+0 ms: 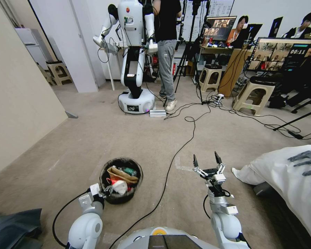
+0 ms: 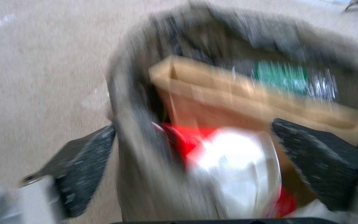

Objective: Pick up the trash bin, then pick up the garbage from the floor and place it into the trash bin.

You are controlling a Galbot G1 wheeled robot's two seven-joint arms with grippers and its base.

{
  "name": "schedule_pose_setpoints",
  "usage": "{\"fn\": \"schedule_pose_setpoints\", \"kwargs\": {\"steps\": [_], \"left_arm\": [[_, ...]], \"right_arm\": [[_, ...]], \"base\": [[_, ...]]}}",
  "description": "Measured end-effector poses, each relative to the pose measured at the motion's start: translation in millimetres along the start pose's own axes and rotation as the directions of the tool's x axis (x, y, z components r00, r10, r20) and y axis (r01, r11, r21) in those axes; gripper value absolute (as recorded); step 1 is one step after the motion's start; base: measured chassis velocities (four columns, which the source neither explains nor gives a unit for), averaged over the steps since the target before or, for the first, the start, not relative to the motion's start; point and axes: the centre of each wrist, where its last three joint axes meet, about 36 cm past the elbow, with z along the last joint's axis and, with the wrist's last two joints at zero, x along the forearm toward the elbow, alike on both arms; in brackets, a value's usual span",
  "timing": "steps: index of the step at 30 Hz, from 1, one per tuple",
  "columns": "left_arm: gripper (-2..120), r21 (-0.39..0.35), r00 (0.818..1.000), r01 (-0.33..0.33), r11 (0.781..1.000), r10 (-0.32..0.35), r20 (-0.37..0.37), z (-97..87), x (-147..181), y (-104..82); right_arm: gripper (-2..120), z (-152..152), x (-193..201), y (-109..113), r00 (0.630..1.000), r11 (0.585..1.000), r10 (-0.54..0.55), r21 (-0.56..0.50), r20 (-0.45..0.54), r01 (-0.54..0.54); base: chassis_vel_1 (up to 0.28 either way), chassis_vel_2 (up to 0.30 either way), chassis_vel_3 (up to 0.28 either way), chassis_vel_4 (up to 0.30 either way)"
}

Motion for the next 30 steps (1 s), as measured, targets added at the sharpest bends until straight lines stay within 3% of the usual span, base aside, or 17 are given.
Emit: {"fn": "schedule_pose_setpoints", "kwargs": {"steps": [11,20,23,24,27,28,30], "left_arm": [[100,-0.001,0.999,-0.02,1.0,0.02,0.049,-10.2,8.2,-5.3],[100,-0.029,0.988,-0.059,0.998,0.063,0.142,-21.7,23.9,-12.1],[100,-0.116,0.96,-0.089,0.989,0.116,0.255,-22.2,30.3,-14.4],[100,-0.116,0.96,-0.089,0.989,0.116,0.255,-22.2,30.3,-14.4],[100,-0.261,0.909,-0.072,0.963,0.171,0.38,-16.4,28.9,-14.7],[100,-0.261,0.909,-0.072,0.963,0.171,0.38,-16.4,28.9,-14.7],[100,-0.319,0.875,-0.059,0.946,0.203,0.439,-9.3,27.6,-14.3]], "right_arm": [[100,0.5,1.2,0.6,1.0,1.0,-0.001,0.0,0.0,0.001],[100,0.4,2.5,1.6,1.0,1.0,0.0,-0.001,0.0,0.0],[100,0.5,2.7,3.7,1.0,1.0,0.009,-0.004,0.001,-0.009],[100,0.5,2.7,3.7,1.0,1.0,0.009,-0.004,0.001,-0.009],[100,0.6,3.8,7.7,0.999,0.999,0.04,-0.013,-0.008,-0.04],[100,0.6,3.8,7.7,0.999,0.999,0.04,-0.013,-0.008,-0.04],[100,0.0,5.1,9.8,0.998,0.998,0.062,-0.011,-0.026,-0.063]], "base": [[0.0,0.0,0.0,0.0],[0.0,0.0,0.0,0.0],[0.0,0.0,0.0,0.0],[0.0,0.0,0.0,0.0],[0.0,0.0,0.0,0.0],[0.0,0.0,0.0,0.0],[0.0,0.0,0.0,0.0]]}}
